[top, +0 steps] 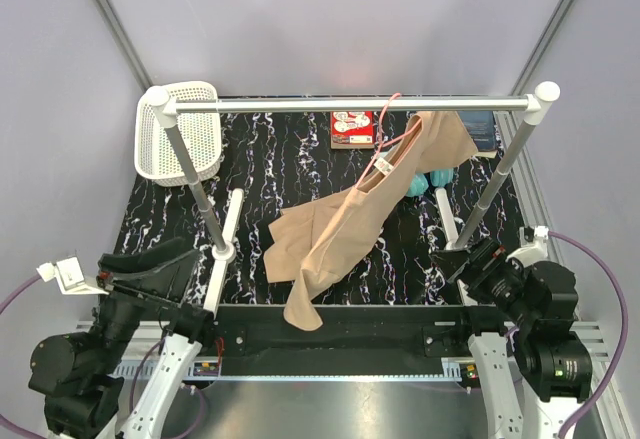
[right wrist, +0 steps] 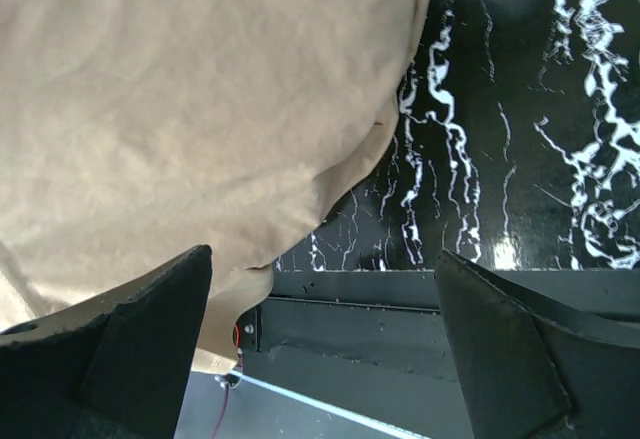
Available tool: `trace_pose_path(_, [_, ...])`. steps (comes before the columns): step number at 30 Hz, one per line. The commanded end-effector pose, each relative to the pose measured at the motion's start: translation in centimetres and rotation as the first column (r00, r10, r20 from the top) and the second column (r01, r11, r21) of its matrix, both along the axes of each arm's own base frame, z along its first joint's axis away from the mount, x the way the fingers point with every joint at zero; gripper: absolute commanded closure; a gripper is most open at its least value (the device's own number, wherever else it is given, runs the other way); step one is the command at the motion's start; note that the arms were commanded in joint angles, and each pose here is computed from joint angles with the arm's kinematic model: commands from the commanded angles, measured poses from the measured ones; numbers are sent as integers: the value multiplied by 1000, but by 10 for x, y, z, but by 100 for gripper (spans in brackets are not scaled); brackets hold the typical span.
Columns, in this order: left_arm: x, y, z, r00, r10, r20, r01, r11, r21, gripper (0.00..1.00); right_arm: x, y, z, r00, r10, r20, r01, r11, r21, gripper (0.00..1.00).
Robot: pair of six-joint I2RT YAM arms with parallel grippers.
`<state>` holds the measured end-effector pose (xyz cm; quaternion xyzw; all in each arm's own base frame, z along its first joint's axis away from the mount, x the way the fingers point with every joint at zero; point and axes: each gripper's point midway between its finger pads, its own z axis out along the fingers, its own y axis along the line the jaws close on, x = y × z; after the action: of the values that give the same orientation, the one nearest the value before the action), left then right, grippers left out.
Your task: Remove the t-shirt from the hanger
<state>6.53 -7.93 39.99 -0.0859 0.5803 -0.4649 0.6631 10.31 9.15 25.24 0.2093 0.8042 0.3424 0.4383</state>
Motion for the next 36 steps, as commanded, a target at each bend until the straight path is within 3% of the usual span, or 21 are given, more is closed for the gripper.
trace_pose_path(1, [-36, 21, -25, 998, 58, 34, -59, 998, 31, 1, -10, 12, 19, 989, 103, 105, -101, 995, -23, 0])
trace_pose_path(5, [-31, 5, -22, 1000, -23, 8, 22, 995, 98, 1, -16, 29, 34, 959, 211, 189, -215, 977, 0, 0])
trace_pose_path(12, [-18, -28, -24, 982, -184, -37, 188, 972, 140, 1, -21, 39, 38, 934, 274, 231, -287, 958, 25, 0])
trace_pose_path(15, [-11, -54, -26, 939, -328, -103, 340, 930, 141, 1, -19, 40, 36, 933, 281, 225, -295, 955, 31, 0])
trace_pose_path(16, [-12, -69, -22, 902, -418, -110, 431, 891, 146, 1, -19, 41, 36, 934, 280, 222, -295, 955, 36, 0])
trace_pose_path(19, [-3, -85, -21, 851, -505, -142, 522, 844, 127, 2, -18, 42, 36, 932, 286, 224, -303, 952, 48, 0])
trace_pose_path(23, [1, -85, -2, 861, -500, -89, 508, 851, 133, 3, -20, 44, 37, 927, 297, 228, -317, 947, 58, 0])
trace_pose_path(26, [8, -92, 7, 832, -547, -92, 554, 827, 96, 7, -19, 45, 36, 926, 302, 228, -323, 945, 60, 0])
trace_pose_path(36, [28, -112, 20, 774, -620, -130, 633, 757, 163, 10, -13, 44, 30, 927, 304, 218, -321, 946, 44, 0])
